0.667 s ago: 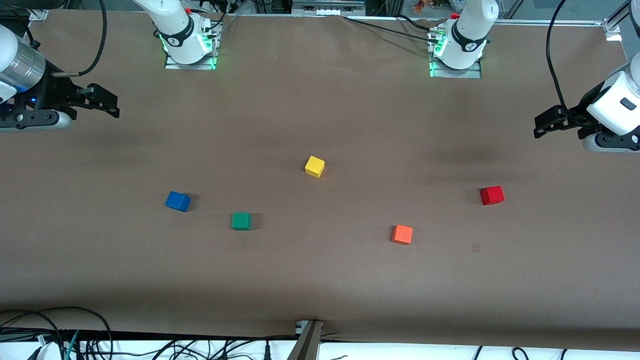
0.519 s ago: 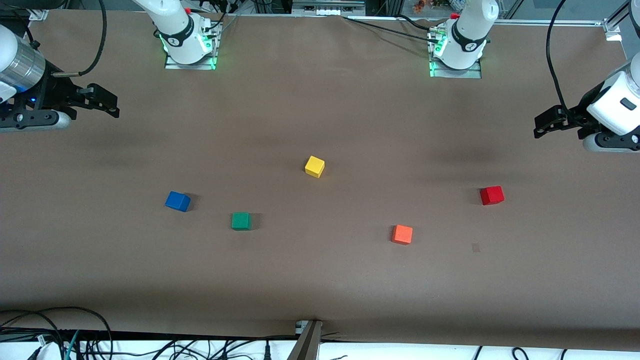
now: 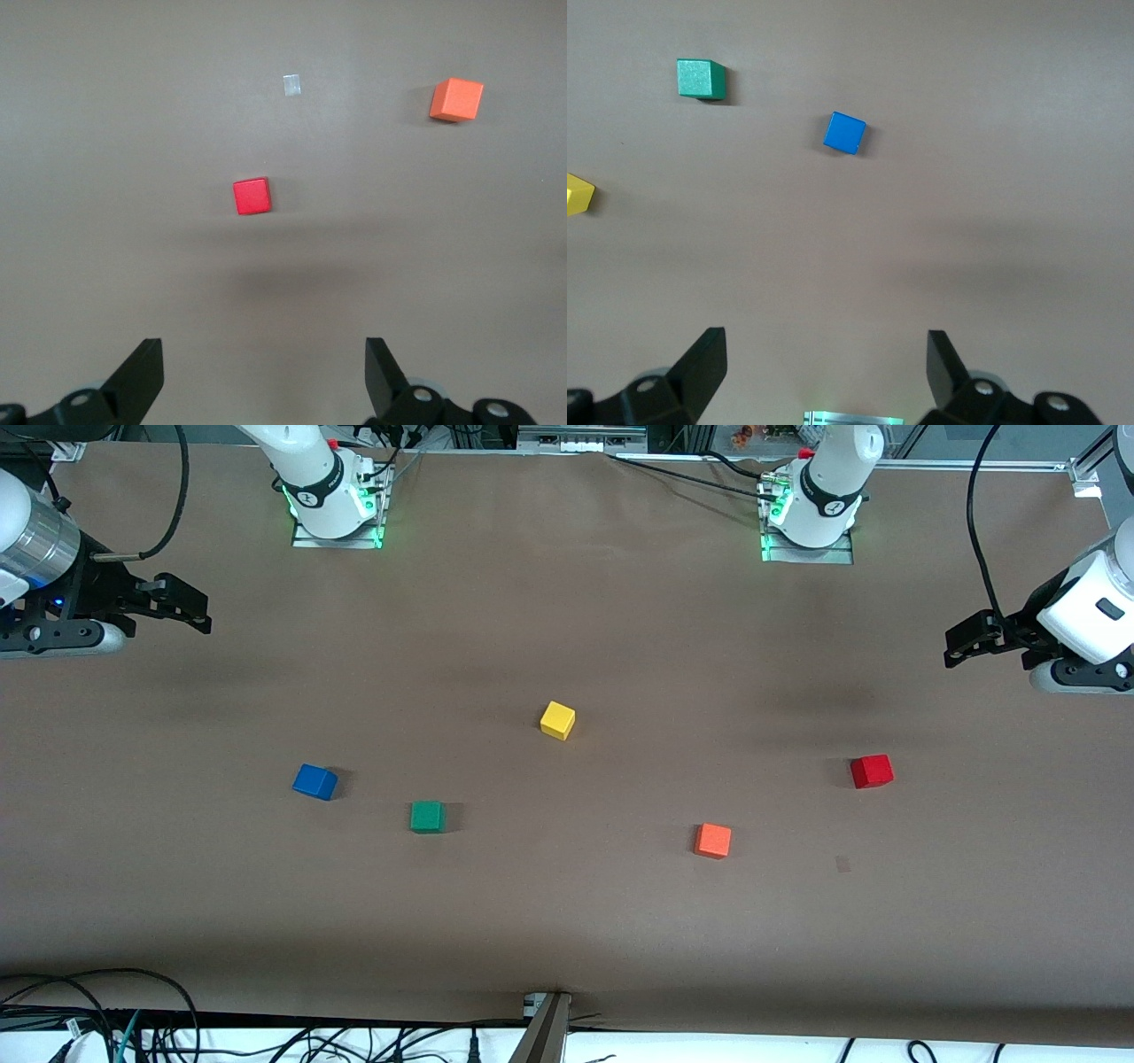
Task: Pass red block to right arm, stack on blue
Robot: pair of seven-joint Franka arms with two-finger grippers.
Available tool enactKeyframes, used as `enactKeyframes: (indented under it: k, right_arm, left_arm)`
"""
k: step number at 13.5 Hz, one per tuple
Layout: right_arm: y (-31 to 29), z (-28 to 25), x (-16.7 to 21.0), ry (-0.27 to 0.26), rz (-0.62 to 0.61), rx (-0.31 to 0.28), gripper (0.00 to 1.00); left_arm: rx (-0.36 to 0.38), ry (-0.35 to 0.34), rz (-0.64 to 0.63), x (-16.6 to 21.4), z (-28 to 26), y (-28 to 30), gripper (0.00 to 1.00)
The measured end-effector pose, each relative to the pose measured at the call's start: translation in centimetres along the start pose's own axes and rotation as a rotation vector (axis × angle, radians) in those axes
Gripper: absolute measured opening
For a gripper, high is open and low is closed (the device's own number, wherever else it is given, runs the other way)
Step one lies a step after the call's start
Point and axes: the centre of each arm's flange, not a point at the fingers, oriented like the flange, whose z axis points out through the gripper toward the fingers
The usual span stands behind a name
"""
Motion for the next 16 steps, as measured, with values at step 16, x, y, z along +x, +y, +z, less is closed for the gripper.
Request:
enactKeyframes:
  k: [16]
  right_arm:
    - [0.0, 0.0, 0.0, 0.000, 0.000, 0.000, 1.00]
  left_arm:
    - [-0.003, -0.064, -0.008, 1.2, 2.8, -0.5, 1.00]
